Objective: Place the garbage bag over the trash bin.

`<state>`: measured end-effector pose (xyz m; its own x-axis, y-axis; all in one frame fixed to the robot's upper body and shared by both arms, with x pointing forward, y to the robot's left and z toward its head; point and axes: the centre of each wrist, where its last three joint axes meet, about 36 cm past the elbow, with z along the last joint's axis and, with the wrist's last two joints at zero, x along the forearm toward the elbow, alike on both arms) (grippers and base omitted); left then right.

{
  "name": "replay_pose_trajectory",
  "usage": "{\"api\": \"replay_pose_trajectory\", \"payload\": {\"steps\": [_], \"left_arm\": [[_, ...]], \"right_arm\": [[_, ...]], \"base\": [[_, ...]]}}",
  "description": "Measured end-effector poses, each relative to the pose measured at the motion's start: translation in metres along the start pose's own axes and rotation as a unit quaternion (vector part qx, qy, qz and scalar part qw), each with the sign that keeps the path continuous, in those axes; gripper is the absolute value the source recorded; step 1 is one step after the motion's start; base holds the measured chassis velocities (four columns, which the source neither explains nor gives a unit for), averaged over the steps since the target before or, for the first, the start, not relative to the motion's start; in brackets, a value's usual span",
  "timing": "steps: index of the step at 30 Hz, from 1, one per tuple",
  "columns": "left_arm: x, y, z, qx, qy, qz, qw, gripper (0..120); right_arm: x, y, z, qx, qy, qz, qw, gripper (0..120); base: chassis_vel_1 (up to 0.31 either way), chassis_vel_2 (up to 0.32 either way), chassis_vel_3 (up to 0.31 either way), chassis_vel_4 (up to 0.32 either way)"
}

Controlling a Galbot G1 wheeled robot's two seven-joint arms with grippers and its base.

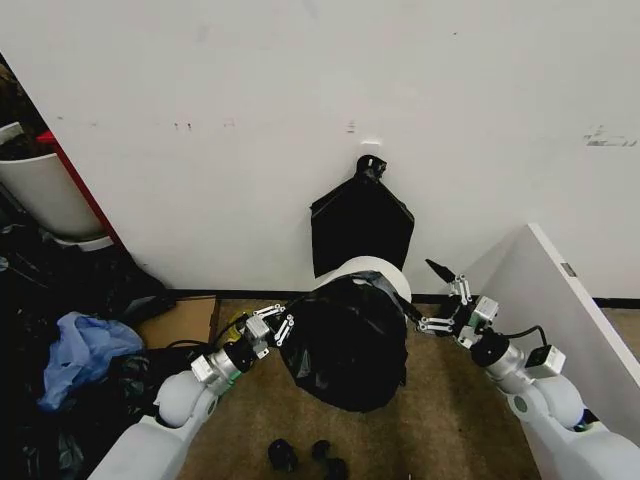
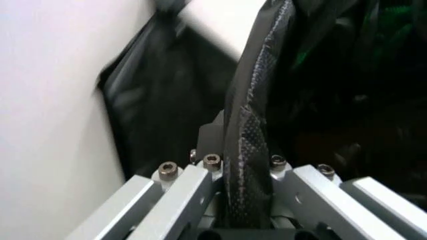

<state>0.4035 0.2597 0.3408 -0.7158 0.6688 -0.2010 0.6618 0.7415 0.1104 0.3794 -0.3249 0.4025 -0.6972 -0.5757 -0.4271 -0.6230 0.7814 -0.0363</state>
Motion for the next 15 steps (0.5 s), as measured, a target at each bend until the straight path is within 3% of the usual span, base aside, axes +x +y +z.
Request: {"api": "replay_pose_trajectory", "payload": {"steps": [2, 4, 7, 8, 10, 12, 13, 15], "left_arm": [[-0.005, -0.005, -0.014, 0.048, 0.054, -0.047, 0.9963, 1], [-0.013, -0.009, -0.035, 0.118, 0.128, -0.100, 0.9796, 1], [-0.027, -0.014, -0.056, 0.187, 0.191, -0.119, 0.9562, 1], [-0.027, -0.014, -0.056, 0.187, 0.191, -0.119, 0.9562, 1], [-0.034, -0.017, -0.069, 0.223, 0.229, -0.120, 0.9400, 1], [-0.040, -0.023, -0.083, 0.261, 0.290, -0.116, 0.9134, 1], [-0.043, -0.027, -0.087, 0.271, 0.325, -0.118, 0.8985, 1], [-0.044, -0.032, -0.090, 0.271, 0.367, -0.127, 0.8811, 1]], "right_arm": [[-0.007, 0.016, -0.003, 0.032, 0.011, 0.054, 0.998, 100], [-0.012, 0.032, -0.001, 0.088, 0.020, 0.085, 0.992, 100], [-0.013, 0.038, 0.004, 0.144, 0.020, 0.078, 0.986, 100], [-0.013, 0.038, 0.004, 0.144, 0.020, 0.078, 0.986, 100], [-0.014, 0.041, 0.006, 0.171, 0.021, 0.076, 0.982, 100], [-0.014, 0.045, 0.008, 0.200, 0.025, 0.078, 0.976, 100], [-0.014, 0.048, 0.008, 0.213, 0.025, 0.076, 0.974, 100], [-0.014, 0.051, 0.010, 0.219, 0.026, 0.073, 0.973, 100]], "base": [[0.000, 0.000, 0.000, 0.000], [0.000, 0.000, 0.000, 0.000], [0.000, 0.000, 0.000, 0.000], [0.000, 0.000, 0.000, 0.000], [0.000, 0.000, 0.000, 0.000], [0.000, 0.000, 0.000, 0.000], [0.000, 0.000, 0.000, 0.000], [0.000, 0.000, 0.000, 0.000]]}}
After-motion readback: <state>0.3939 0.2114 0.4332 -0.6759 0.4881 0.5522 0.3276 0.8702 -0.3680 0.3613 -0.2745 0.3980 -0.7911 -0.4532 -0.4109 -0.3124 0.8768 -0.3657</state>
